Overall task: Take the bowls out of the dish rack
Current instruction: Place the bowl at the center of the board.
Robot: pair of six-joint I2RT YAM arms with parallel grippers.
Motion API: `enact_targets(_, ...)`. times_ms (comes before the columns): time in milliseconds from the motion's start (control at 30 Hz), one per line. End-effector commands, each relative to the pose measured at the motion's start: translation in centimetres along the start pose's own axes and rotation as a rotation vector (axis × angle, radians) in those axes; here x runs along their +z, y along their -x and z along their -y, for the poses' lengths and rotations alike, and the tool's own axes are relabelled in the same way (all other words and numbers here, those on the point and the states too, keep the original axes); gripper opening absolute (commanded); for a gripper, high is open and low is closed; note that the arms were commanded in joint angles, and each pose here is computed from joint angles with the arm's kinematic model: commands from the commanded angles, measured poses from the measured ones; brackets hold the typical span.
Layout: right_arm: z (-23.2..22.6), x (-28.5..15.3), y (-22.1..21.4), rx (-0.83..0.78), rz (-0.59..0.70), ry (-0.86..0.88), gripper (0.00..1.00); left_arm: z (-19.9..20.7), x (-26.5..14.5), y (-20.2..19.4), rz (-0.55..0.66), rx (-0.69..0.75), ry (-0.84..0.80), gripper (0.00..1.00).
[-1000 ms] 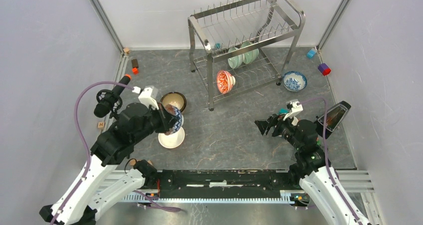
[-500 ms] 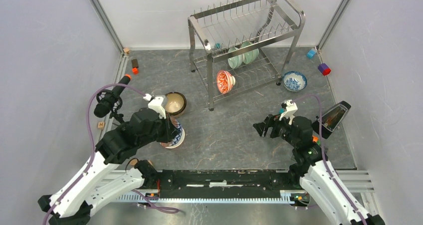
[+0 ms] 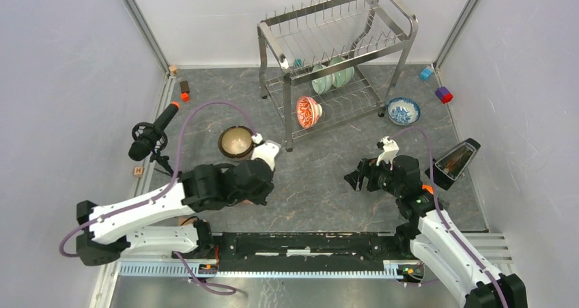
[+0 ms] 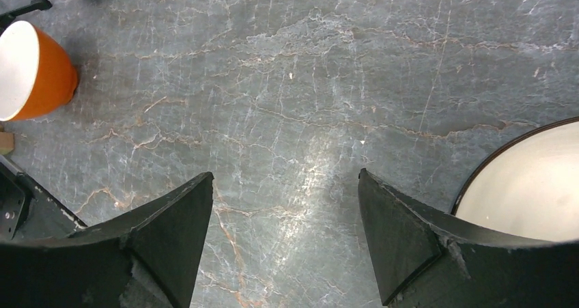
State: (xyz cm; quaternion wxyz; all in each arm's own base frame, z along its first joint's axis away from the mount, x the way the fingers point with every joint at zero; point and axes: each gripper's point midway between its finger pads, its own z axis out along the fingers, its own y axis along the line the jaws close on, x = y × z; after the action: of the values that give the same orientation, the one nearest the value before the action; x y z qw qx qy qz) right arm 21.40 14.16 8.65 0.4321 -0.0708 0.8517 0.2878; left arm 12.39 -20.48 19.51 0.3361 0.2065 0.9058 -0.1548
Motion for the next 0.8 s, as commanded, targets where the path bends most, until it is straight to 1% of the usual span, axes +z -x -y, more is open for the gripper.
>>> enact_targets(0,-1.3,0.1,1.8,-0.013,0.050,0.048,0.82,2.7,1.5,2.3,0.082,0.057,0.013,0.02)
enact_targets(133,-1.2,0.0,1.5,-0.016,0.026,0.038,0.83,5.9,4.8,1.1,0.063,0.147,-0.051,0.02)
enact_targets(233,-1.4,0.0,1.3,-0.007,0.009,0.046,0.83,7.7,7.0,-0.1,0.055,0.244,-0.089,0.02)
enact_targets(333,-1.7,-0.2,1.1,-0.002,0.004,0.057,0.83,8.6,8.2,-0.9,0.056,0.369,-0.084,0.02)
enact_targets(500,-0.9,-0.3,1.0,-0.040,-0.005,0.016,0.83,8.9,8.8,-1.7,0.062,0.578,-0.040,0.02)
enact_targets(767,-1.6,0.1,-0.1,-0.038,-0.066,0.036,0.82,9.4,10.1,-3.6,0.060,0.686,-0.047,0.02)
